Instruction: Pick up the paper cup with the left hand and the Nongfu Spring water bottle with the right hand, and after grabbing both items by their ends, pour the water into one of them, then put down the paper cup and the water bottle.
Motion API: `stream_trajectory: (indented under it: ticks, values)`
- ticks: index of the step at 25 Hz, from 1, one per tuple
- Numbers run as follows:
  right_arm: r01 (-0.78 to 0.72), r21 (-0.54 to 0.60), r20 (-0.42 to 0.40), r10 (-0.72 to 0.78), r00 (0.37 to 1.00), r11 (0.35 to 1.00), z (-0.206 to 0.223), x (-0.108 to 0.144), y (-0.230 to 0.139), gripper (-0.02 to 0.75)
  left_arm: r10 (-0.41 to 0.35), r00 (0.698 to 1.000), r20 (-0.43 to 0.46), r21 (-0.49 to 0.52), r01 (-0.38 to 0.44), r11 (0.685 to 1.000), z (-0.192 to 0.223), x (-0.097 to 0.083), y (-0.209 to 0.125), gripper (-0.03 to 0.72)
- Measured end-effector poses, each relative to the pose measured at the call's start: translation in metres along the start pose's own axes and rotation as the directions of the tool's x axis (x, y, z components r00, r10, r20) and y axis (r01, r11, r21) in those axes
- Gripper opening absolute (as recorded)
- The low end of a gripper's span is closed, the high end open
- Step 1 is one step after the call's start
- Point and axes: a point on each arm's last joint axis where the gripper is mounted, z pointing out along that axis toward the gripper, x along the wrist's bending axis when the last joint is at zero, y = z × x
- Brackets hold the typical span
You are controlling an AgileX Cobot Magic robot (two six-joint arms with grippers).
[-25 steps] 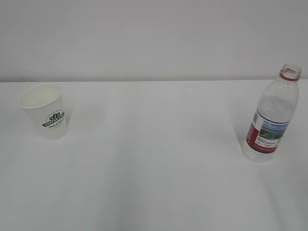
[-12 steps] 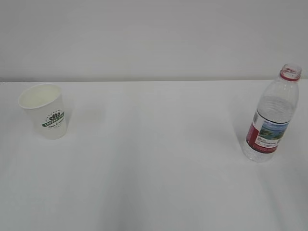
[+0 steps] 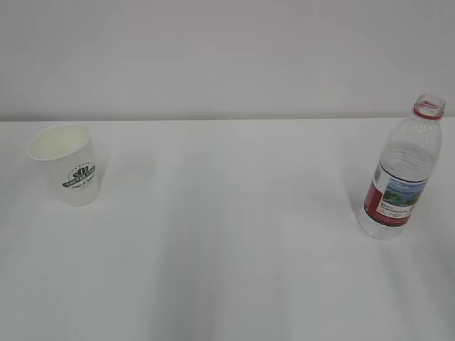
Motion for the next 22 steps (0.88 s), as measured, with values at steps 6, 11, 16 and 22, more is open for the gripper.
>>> stream_trajectory:
  ticks: [6, 11, 16, 22]
  values:
    - [-0.001, -0.053, 0.003, 0.002, 1.0, 0.999, 0.008, -0.001, 0.006, 0.568, 0.002, 1.0, 0.015, -0.102, -0.001, 0.995, 0.013, -0.002, 0.011, 0.412]
    - [0.001, -0.08, 0.009, 0.0, 1.0, 0.997, 0.014, -0.002, -0.002, 0.568, 0.004, 1.0, 0.021, -0.14, -0.001, 0.99, 0.017, -0.003, 0.015, 0.412]
    - [0.0, -0.084, 0.013, 0.002, 1.0, 0.996, 0.018, -0.004, -0.01, 0.568, 0.004, 1.0, 0.022, -0.15, 0.0, 0.989, 0.017, -0.003, 0.016, 0.406]
    - [0.001, -0.106, 0.019, 0.001, 1.0, 0.994, 0.024, -0.006, -0.021, 0.568, -0.047, 0.998, 0.051, -0.21, 0.057, 0.976, 0.021, -0.004, 0.012, 0.398]
